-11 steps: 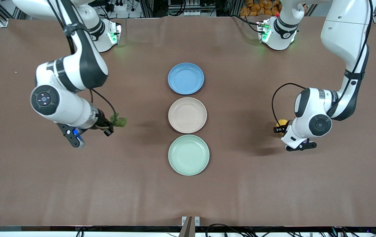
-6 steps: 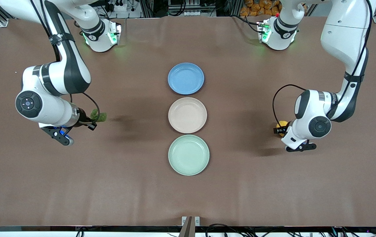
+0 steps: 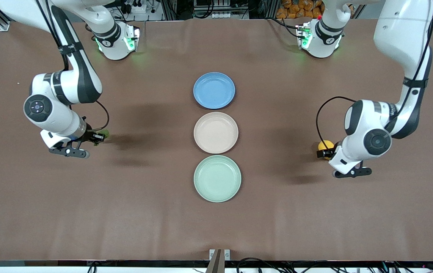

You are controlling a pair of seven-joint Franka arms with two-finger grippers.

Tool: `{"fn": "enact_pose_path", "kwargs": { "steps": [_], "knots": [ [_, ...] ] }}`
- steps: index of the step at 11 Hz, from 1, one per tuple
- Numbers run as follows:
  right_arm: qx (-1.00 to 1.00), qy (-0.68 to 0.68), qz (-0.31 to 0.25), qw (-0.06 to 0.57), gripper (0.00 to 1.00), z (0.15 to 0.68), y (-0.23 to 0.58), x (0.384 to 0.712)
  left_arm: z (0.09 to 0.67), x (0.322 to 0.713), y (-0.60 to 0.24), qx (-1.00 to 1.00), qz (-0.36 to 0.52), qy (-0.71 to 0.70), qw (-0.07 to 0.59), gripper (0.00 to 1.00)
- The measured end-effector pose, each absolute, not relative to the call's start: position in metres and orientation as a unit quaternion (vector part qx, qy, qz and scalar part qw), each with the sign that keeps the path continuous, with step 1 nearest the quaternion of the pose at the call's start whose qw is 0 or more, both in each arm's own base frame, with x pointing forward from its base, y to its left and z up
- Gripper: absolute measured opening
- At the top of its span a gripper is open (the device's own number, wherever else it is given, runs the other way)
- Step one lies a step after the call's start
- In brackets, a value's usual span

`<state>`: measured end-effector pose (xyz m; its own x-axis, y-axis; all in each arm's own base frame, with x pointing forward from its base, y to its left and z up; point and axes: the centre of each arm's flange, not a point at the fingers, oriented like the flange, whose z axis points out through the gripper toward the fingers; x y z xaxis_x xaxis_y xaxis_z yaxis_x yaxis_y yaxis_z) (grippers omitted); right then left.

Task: Pick lemon and lettuce from plates
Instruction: 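Carry the lemon off the plate while the right gripper carries the lettuce away, then open the left gripper over the table while the right gripper releases the lettuce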

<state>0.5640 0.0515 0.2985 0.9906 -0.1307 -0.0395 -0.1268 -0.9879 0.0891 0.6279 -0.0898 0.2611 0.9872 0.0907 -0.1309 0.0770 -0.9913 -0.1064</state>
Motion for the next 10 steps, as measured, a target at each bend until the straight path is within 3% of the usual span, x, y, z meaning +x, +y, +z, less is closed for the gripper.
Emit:
{"fn": "enact_pose_path", "kwargs": {
  "steps": [7,9,10],
  "knots": [
    [0.998,-0.025,0.05,0.025,0.04,0.204,0.047,0.534,0.39,0.616,-0.105,-0.998,0.014,-0.034,0.045,1.0],
    [0.998,-0.023,0.057,0.021,0.07,0.175,0.048,0.531,0.412,0.609,-0.108,-0.998,0.03,-0.031,0.051,1.0],
    [0.998,-0.023,0.06,0.02,0.16,0.175,0.048,0.532,0.425,0.606,-0.111,-0.998,0.029,-0.028,0.052,1.0]
  ]
}}
